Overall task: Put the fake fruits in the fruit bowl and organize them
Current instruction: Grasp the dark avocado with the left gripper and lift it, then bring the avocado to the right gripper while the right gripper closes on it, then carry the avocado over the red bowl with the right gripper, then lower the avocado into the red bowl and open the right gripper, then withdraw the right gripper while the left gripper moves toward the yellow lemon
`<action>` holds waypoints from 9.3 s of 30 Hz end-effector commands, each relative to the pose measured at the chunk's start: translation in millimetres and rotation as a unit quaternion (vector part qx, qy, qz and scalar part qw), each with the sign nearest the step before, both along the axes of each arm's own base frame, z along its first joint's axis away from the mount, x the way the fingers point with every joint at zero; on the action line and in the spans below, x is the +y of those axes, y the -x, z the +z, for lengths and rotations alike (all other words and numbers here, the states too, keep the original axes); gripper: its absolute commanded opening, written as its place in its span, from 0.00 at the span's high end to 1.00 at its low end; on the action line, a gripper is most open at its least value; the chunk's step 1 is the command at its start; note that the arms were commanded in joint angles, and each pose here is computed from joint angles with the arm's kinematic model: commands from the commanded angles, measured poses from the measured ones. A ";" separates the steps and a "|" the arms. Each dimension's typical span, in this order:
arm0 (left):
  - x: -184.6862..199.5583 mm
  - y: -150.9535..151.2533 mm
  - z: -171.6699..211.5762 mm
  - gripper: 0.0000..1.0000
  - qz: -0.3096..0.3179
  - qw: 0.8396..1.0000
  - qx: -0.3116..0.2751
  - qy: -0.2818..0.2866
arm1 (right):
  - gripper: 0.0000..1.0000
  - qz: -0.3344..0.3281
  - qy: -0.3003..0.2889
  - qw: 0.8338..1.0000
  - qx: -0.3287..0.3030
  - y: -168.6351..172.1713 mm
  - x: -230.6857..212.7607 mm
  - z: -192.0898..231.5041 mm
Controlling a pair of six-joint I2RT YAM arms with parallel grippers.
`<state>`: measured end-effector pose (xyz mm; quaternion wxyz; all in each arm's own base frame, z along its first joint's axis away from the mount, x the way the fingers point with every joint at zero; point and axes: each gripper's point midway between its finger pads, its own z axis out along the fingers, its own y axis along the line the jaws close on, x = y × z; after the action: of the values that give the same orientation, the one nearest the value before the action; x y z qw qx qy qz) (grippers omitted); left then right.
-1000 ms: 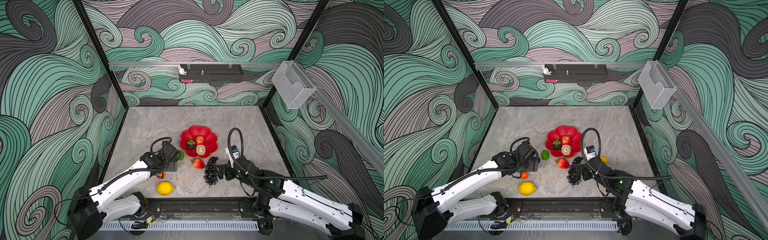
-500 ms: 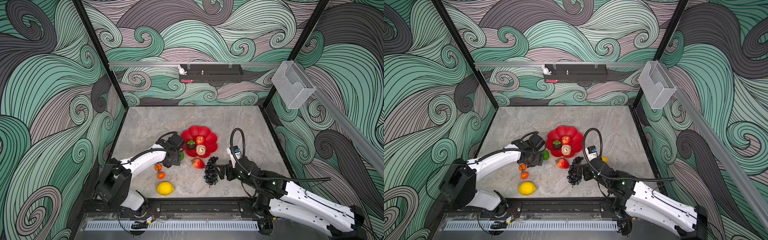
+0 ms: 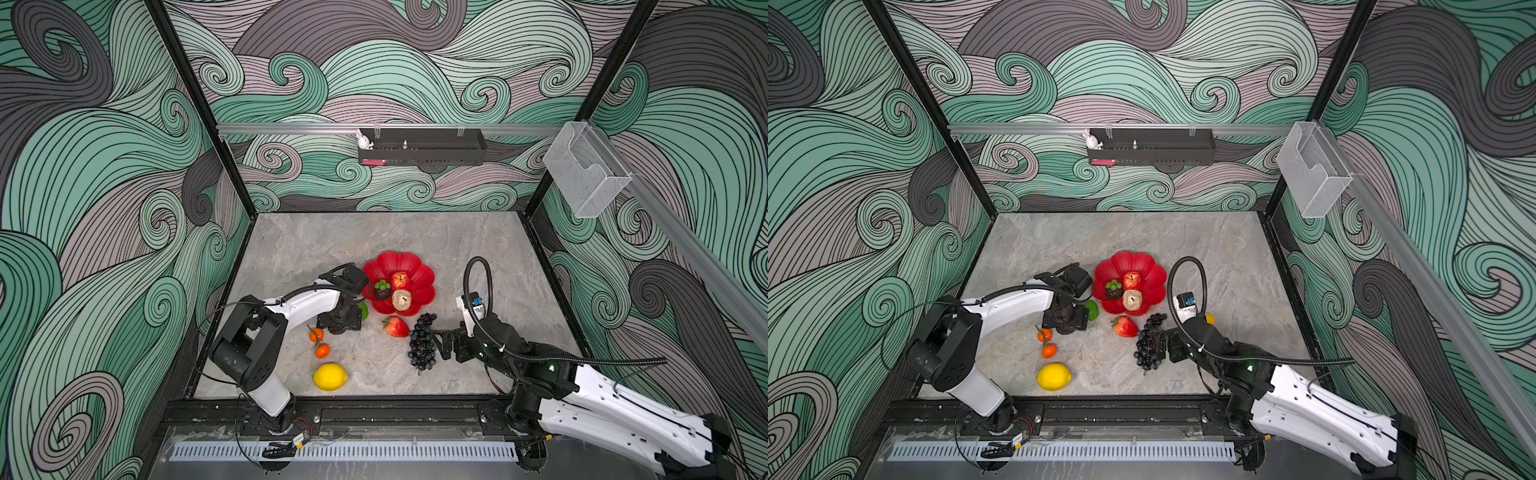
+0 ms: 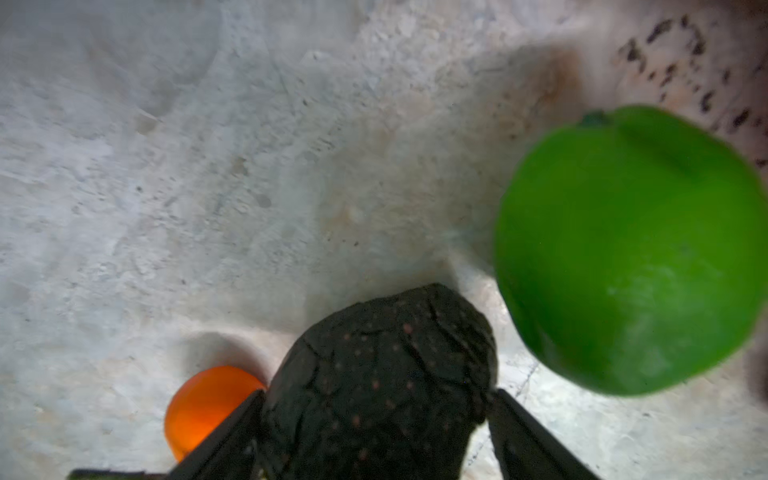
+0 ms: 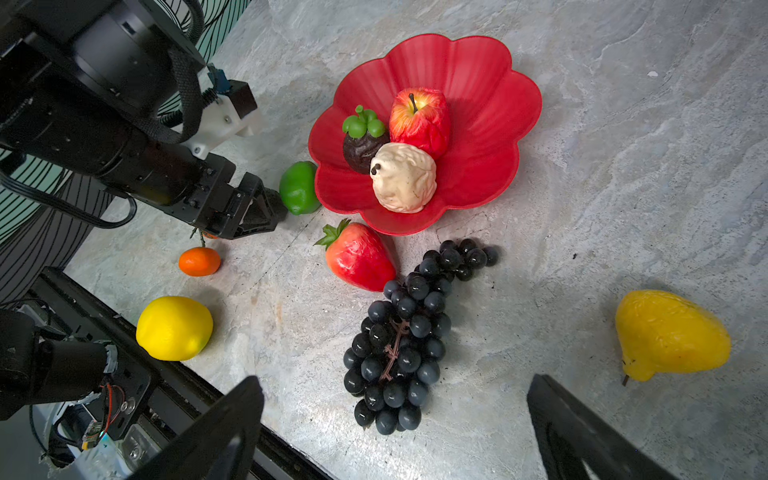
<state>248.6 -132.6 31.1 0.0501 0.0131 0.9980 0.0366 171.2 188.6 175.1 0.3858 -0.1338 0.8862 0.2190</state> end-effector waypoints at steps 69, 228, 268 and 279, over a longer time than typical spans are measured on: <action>-177.8 66.6 164.0 0.56 -0.456 0.731 -0.396 0.317 | 0.00 -0.012 -0.225 0.970 0.089 -3.7 80.2 48.3; -51.3 4.0 177.1 0.17 -0.192 0.814 -0.534 0.121 | 0.35 -0.058 0.057 0.984 0.156 -165.9 32.2 -39.2; 36.8 144.9 87.0 0.19 0.120 0.982 -0.111 0.088 | 0.09 -0.072 -0.050 0.993 0.074 -42.1 -39.1 -20.2; 9.7 166.7 70.2 0.15 0.113 0.984 -0.055 0.127 | 0.02 -0.065 -0.053 0.993 0.078 -42.1 -35.7 -29.1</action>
<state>87.3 -117.7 107.4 0.1187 -0.0951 0.9853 -0.0776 214.1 149.5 147.7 0.3349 -0.0285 0.9094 0.2451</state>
